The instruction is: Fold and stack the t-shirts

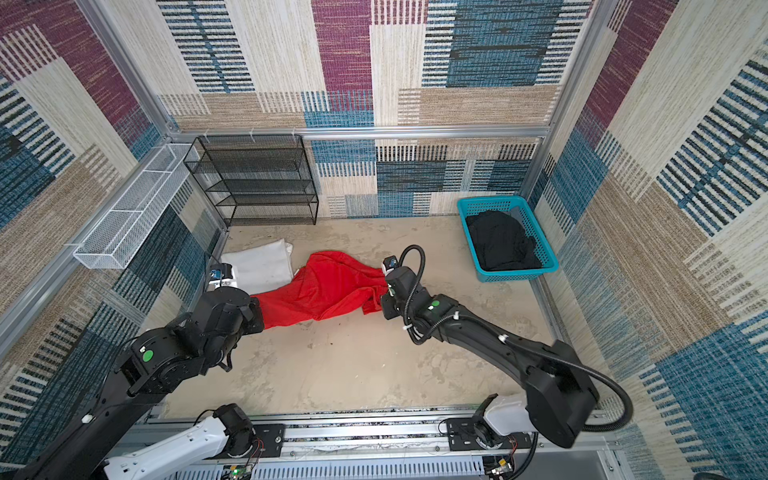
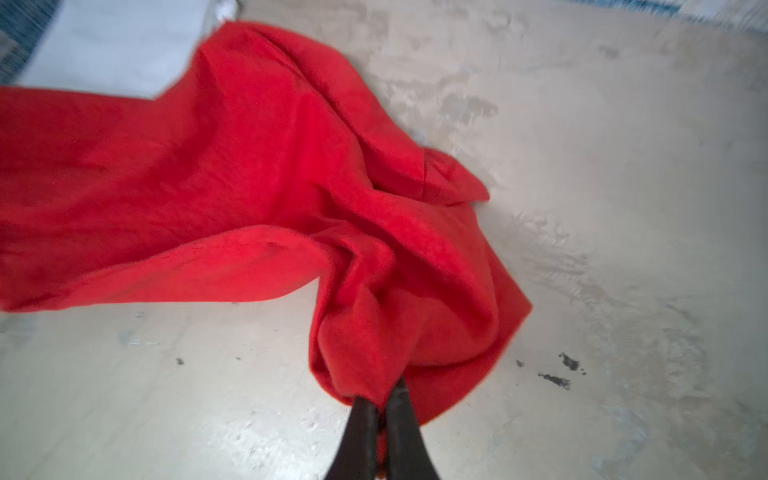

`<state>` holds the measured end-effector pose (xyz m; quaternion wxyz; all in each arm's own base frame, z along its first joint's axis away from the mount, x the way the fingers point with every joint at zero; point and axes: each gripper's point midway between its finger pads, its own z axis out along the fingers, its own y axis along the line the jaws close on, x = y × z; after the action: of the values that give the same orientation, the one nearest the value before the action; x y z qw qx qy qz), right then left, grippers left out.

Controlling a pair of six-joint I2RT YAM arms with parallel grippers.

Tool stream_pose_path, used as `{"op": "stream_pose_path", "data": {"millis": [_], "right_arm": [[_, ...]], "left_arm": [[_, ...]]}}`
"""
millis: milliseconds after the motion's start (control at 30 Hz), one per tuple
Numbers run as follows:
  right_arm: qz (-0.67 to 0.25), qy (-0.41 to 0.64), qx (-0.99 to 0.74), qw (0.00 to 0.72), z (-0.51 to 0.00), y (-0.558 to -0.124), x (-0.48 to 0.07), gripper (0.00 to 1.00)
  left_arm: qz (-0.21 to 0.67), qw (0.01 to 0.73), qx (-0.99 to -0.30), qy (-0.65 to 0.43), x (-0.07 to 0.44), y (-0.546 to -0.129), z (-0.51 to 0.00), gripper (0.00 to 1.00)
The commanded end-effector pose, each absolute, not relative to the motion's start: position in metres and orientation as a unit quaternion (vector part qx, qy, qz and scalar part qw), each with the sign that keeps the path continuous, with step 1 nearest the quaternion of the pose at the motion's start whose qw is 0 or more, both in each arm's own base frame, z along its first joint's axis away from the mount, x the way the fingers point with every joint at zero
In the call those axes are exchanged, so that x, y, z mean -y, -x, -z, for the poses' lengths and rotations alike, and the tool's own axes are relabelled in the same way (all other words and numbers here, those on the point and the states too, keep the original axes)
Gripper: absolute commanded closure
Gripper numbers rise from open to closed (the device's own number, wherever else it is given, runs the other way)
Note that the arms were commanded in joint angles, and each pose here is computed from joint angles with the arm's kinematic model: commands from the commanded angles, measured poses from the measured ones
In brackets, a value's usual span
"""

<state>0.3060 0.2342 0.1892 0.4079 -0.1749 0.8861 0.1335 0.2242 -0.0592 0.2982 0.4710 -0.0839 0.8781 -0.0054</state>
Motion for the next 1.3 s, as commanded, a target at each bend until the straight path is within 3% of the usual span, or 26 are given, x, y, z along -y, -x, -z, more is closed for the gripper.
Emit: {"op": "stream_pose_path", "data": {"millis": [0, 167, 367, 567, 600, 667, 800, 933, 1067, 1267], "right_arm": [[-0.143, 0.188, -0.886, 0.400, -0.219, -0.277, -0.215, 0.99], [-0.096, 0.132, -0.898, 0.408, -0.230, -0.277, -0.168, 0.85], [-0.163, 0.129, -0.913, 0.352, -0.172, -0.313, -0.168, 0.94], [-0.197, 0.142, -0.924, 0.296, -0.121, -0.372, -0.189, 0.97], [-0.204, 0.142, -0.925, 0.287, -0.114, -0.382, -0.192, 0.89], [-0.217, 0.145, -0.926, 0.272, -0.099, -0.399, -0.195, 0.66], [-0.185, 0.131, -0.930, 0.288, -0.094, -0.420, -0.185, 0.45], [-0.155, 0.114, -0.929, 0.317, -0.114, -0.408, -0.167, 0.36], [-0.149, 0.094, -0.926, 0.334, -0.130, -0.378, -0.152, 0.36], [-0.186, 0.109, -0.931, 0.295, -0.117, -0.334, -0.162, 0.65]], "left_arm": [[-0.016, 0.482, -0.870, 0.106, 0.046, -0.222, -0.300, 1.00], [-0.034, 0.489, -0.864, 0.114, 0.038, -0.222, -0.299, 1.00], [-0.048, 0.488, -0.864, 0.117, 0.039, -0.228, -0.286, 1.00], [-0.054, 0.484, -0.866, 0.117, 0.043, -0.236, -0.276, 1.00], [-0.054, 0.484, -0.865, 0.119, 0.044, -0.237, -0.275, 1.00], [-0.053, 0.483, -0.866, 0.120, 0.046, -0.241, -0.272, 1.00], [-0.052, 0.475, -0.871, 0.116, 0.053, -0.248, -0.265, 1.00], [-0.049, 0.469, -0.875, 0.110, 0.060, -0.254, -0.260, 1.00], [-0.042, 0.463, -0.878, 0.114, 0.063, -0.256, -0.253, 1.00], [-0.037, 0.459, -0.880, 0.114, 0.066, -0.258, -0.249, 1.00]]}}
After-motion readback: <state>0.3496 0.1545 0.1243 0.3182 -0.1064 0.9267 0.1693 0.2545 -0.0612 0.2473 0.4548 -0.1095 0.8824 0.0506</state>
